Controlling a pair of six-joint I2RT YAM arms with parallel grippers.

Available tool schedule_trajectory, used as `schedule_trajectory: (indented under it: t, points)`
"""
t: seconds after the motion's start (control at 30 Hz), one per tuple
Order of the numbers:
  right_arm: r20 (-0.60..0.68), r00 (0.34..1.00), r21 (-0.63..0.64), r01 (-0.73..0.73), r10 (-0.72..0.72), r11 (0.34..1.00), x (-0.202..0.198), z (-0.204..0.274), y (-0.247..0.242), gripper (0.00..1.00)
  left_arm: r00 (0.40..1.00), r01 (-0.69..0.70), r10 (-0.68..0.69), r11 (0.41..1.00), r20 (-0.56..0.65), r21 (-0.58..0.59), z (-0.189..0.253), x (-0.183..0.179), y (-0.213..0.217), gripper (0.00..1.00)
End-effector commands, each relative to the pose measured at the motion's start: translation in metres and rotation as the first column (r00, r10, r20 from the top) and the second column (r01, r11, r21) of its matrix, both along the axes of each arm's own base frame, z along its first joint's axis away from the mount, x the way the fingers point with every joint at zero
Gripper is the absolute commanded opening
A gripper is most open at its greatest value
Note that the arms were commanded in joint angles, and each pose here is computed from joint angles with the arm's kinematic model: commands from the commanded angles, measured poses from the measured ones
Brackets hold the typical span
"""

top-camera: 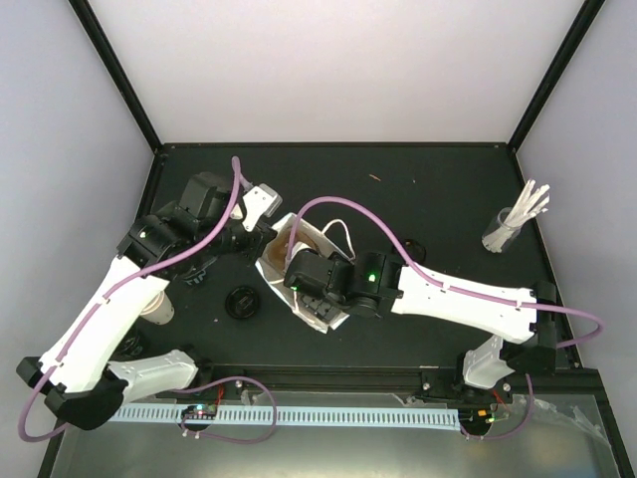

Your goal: Pack the takeout coffee

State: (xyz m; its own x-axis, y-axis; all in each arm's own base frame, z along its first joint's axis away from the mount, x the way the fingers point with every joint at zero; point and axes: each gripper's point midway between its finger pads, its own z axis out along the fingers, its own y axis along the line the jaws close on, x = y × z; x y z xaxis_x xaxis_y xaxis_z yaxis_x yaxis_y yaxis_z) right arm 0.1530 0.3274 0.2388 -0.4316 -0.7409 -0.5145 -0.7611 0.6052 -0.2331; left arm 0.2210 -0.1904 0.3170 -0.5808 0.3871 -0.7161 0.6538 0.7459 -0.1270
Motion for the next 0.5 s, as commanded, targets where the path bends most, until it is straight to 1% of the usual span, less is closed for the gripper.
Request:
schedule_trajectory:
  t: [0.0, 0.2, 0.37, 0.47]
  points:
    - [0.039, 0.999, 0.010, 0.033, -0.034, 0.999, 0.009, 0.000, 0.002, 0.55, 0.997, 0.002, 0.001, 0.999, 0.071, -0.042, 0.016, 0.003, -0.003, 0.01]
    - [0.010, 0.998, 0.024, 0.067, -0.067, 0.997, 0.010, -0.015, 0.005, 0.55, 0.997, 0.009, -0.003, 0.996, 0.076, -0.084, 0.014, -0.002, -0.006, 0.02]
    - [0.010, 0.992, 0.002, 0.124, -0.124, 0.992, 0.015, -0.023, 0.008, 0.55, 0.997, -0.035, 0.041, 0.995, 0.060, -0.095, 0.008, 0.000, -0.003, 0.02]
    - [0.003, 0.991, 0.002, 0.136, -0.136, 0.991, 0.016, -0.031, 0.007, 0.55, 0.997, -0.038, 0.045, 0.993, 0.066, -0.108, 0.010, -0.001, -0.002, 0.02]
